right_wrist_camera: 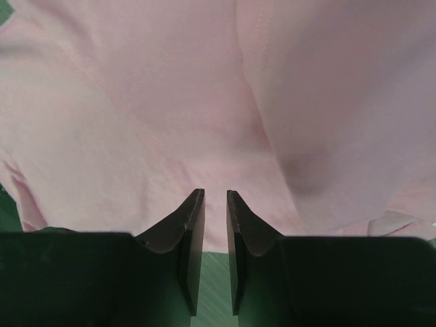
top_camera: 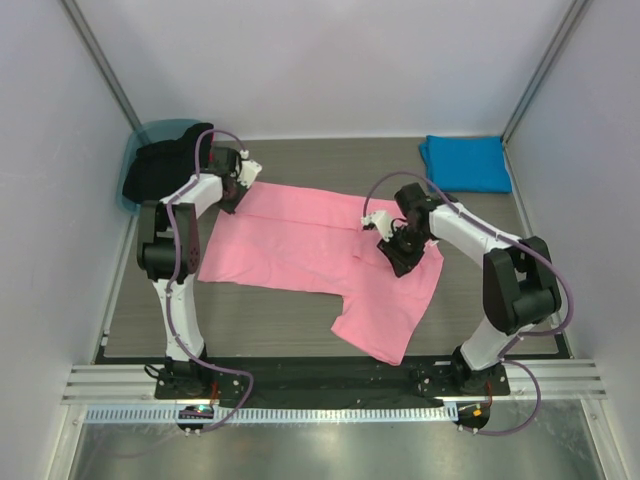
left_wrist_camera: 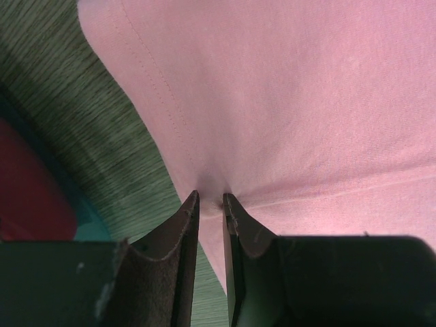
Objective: Fold and stack the t-shirts
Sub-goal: Fold the tshirt
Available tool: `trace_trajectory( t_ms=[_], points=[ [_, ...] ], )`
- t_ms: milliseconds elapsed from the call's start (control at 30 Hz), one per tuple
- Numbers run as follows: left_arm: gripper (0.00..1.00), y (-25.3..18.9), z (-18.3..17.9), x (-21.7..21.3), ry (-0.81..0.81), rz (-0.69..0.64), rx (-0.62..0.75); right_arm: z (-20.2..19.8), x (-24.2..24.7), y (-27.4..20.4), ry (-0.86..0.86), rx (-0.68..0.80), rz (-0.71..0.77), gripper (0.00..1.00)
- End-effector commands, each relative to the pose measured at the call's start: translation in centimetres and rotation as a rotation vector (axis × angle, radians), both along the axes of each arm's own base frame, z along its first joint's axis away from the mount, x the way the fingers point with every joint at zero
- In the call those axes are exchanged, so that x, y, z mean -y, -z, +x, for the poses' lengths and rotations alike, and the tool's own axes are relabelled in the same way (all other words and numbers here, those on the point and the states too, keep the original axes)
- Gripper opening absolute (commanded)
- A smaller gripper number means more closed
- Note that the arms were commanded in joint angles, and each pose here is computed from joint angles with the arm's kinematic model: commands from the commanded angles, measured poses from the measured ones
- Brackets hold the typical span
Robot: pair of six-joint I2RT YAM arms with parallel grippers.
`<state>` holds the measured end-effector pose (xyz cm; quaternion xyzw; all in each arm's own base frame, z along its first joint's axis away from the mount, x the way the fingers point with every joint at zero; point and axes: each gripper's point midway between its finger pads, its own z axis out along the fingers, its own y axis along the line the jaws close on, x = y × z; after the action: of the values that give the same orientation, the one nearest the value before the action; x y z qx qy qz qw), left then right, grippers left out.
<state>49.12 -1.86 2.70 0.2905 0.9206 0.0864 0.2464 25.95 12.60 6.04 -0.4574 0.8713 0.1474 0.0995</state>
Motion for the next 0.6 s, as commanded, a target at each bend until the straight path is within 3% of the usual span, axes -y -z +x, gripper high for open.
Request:
trace_trajectory(
  t_ms=[0, 167, 400, 567],
  points=[
    [0.21, -1.1, -0.1, 0.0, 0.009, 0.014, 0.023, 2.6, 0.8, 1.3, 0.014, 0.060, -0.052, 0.25],
    [0.21, -0.8, -0.3, 0.0, 0.010, 0.018, 0.015, 5.4, 2.0, 2.9, 0.069, 0.086, -0.110, 0.25],
    [0.21, -0.6, -0.4, 0.0, 0.009, 0.014, 0.010, 10.1, 2.4, 0.6, 0.116, 0.201, -0.101, 0.24],
    [0.21, -0.5, -0.3, 0.2, 0.009, 0.008, 0.010, 10.4, 2.5, 0.1, 0.113, 0.218, -0.104, 0.24]
  ],
)
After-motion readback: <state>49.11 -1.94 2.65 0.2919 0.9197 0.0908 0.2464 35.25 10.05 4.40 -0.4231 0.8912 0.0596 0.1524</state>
